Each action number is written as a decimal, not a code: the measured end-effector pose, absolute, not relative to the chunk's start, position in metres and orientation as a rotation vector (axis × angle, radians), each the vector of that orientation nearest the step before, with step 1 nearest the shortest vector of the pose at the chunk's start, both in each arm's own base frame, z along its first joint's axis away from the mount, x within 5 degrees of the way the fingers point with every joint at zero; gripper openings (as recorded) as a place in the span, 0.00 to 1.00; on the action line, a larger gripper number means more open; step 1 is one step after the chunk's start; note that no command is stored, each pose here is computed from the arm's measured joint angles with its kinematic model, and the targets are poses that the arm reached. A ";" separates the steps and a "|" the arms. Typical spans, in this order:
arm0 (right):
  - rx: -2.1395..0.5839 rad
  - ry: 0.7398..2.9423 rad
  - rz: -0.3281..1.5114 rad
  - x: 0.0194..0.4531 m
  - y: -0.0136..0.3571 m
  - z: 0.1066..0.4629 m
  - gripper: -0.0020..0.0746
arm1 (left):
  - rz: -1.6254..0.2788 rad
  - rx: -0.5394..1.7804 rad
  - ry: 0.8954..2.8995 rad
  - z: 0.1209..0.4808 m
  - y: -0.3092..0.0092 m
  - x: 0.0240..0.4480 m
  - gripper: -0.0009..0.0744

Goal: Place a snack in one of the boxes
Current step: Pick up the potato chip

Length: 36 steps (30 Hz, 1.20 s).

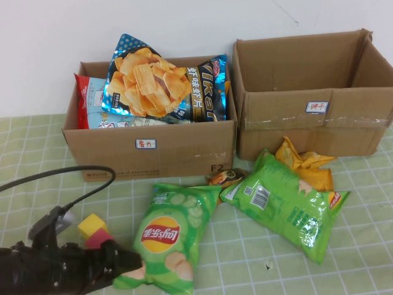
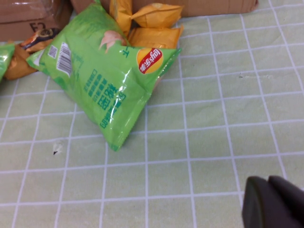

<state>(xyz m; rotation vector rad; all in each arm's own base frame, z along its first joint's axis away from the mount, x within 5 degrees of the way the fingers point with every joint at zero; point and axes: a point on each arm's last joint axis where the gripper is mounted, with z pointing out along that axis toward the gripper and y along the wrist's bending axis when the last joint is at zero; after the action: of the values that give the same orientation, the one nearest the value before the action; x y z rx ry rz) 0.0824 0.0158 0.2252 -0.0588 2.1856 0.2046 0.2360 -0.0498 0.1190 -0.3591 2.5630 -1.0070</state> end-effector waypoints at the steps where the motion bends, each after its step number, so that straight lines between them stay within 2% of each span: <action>1: -0.059 2.186 0.205 0.082 0.016 0.225 0.02 | -1.030 -0.352 2.556 0.120 -0.051 0.236 0.83; 8: -0.059 2.188 0.205 0.083 0.016 0.225 0.02 | -1.184 -0.276 2.504 0.128 -0.059 0.234 0.83; 12: -0.059 2.188 0.205 0.083 0.016 0.225 0.02 | -1.158 -0.215 2.430 0.146 -0.059 0.245 0.83; 17: -0.059 2.188 0.205 0.083 0.016 0.225 0.02 | -0.970 -0.094 2.366 0.183 -0.055 0.266 0.83; 21: -0.059 2.188 0.205 0.083 0.016 0.225 0.02 | -0.708 0.119 2.466 0.198 -0.065 0.273 0.79; 23: -0.058 2.187 0.206 0.083 0.016 0.225 0.02 | -0.640 0.241 2.499 0.203 -0.075 0.276 0.77; 26: -0.058 2.187 0.206 0.083 0.016 0.225 0.02 | -0.521 0.525 2.561 0.202 -0.102 0.276 0.76; 30: -0.058 2.187 0.206 0.083 0.016 0.225 0.02 | -0.381 0.777 2.583 0.189 -0.117 0.280 0.76; 33: -0.058 2.187 0.206 0.083 0.016 0.225 0.02 | -0.336 0.805 2.610 0.181 -0.121 0.288 0.76; 36: -0.055 2.187 0.211 0.083 0.016 0.225 0.02 | -0.337 0.734 2.662 0.172 -0.123 0.297 0.76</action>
<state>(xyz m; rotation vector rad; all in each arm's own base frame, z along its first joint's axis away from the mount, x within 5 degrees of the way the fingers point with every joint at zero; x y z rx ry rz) 0.0826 0.0161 0.2252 -0.0545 2.1871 0.2115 0.2969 -0.1226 0.1723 0.7341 2.6616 -0.3370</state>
